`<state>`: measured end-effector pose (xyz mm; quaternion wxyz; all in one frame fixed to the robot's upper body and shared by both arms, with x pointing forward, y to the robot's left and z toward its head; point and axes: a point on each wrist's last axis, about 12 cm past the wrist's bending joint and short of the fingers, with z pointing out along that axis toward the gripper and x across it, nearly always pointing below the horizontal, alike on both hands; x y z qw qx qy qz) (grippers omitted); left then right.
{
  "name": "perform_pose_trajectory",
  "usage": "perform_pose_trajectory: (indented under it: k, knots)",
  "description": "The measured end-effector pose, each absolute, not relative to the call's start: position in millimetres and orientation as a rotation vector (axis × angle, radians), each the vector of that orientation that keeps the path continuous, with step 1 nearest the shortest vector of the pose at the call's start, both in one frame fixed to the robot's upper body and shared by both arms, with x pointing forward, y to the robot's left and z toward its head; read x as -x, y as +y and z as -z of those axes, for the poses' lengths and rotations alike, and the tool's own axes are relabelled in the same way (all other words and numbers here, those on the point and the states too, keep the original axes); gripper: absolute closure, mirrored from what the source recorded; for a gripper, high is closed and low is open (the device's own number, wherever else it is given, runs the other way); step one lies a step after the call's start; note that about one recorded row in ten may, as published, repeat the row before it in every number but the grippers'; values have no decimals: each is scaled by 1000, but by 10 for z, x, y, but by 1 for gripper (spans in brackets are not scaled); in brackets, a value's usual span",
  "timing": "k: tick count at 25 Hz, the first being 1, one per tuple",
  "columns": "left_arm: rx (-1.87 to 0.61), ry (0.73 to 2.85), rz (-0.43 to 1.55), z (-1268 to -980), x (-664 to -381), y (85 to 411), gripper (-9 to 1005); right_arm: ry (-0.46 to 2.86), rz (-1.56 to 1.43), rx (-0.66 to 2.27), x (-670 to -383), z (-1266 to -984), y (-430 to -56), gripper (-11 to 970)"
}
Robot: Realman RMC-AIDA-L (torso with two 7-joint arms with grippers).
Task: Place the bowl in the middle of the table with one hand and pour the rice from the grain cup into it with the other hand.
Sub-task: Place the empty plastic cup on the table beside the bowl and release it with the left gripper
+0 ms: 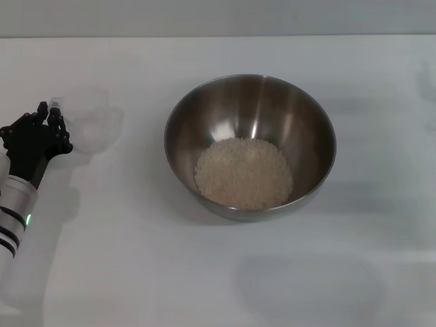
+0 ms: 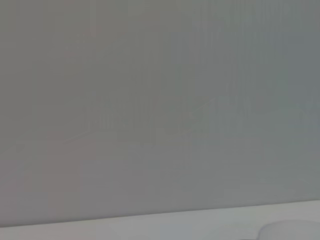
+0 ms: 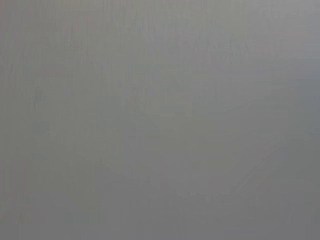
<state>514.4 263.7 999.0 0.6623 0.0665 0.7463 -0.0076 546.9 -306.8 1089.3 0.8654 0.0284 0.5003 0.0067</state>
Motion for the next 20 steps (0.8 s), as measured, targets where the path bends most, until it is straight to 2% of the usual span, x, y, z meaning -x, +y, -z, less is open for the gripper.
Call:
perform_pose_trajectory:
  k: [14,20]
  knots:
    - [-48,1672,48,-9950,-4955,2757,698,1055,-16,-57,-5479,-10889,-3062,279]
    - [4,1651,47,-9922,-4784,2847,577,1053,-16,-58,-5485,-10895,-3061,279]
